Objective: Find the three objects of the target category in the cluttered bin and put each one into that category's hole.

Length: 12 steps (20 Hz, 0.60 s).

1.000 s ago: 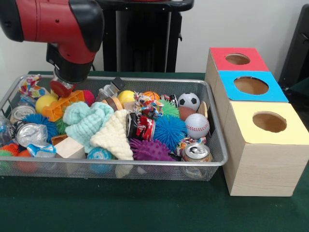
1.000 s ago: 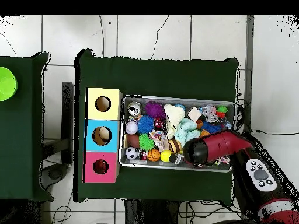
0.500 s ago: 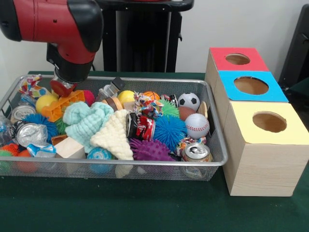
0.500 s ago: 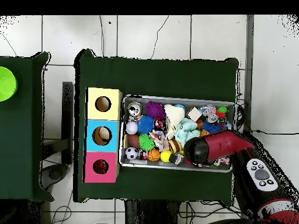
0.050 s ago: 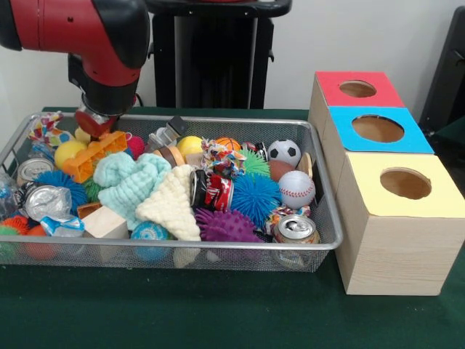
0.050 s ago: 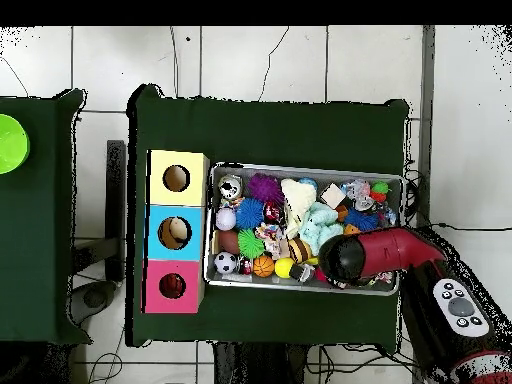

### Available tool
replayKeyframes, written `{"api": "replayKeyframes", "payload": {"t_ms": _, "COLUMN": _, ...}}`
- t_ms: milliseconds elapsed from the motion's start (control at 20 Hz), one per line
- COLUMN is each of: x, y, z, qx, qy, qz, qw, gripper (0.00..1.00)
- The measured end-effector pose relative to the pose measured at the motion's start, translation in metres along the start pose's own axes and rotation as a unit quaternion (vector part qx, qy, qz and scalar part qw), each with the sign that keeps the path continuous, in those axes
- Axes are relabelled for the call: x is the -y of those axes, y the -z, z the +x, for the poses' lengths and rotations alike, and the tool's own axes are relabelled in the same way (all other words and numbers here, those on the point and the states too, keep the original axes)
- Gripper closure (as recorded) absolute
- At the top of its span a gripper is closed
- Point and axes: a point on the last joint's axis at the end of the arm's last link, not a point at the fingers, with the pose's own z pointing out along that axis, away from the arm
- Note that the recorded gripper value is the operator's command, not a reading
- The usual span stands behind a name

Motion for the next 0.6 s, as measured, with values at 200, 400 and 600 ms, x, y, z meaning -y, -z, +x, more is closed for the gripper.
{"api": "replayKeyframes", "payload": {"t_ms": 200, "x": -0.003, "y": 0.016, "z": 0.005, "qx": 0.006, "qy": -0.013, "qz": -0.003, "qw": 0.9999, "gripper": 0.00}}
{"api": "replayKeyframes", "payload": {"t_ms": 400, "x": -0.007, "y": 0.030, "z": 0.009, "qx": 0.005, "qy": -0.021, "qz": -0.008, "qw": 0.9997, "gripper": 0.00}}
{"api": "replayKeyframes", "payload": {"t_ms": 600, "x": -0.014, "y": 0.043, "z": 0.015, "qx": -0.002, "qy": -0.026, "qz": -0.018, "qw": 0.9995, "gripper": 0.00}}
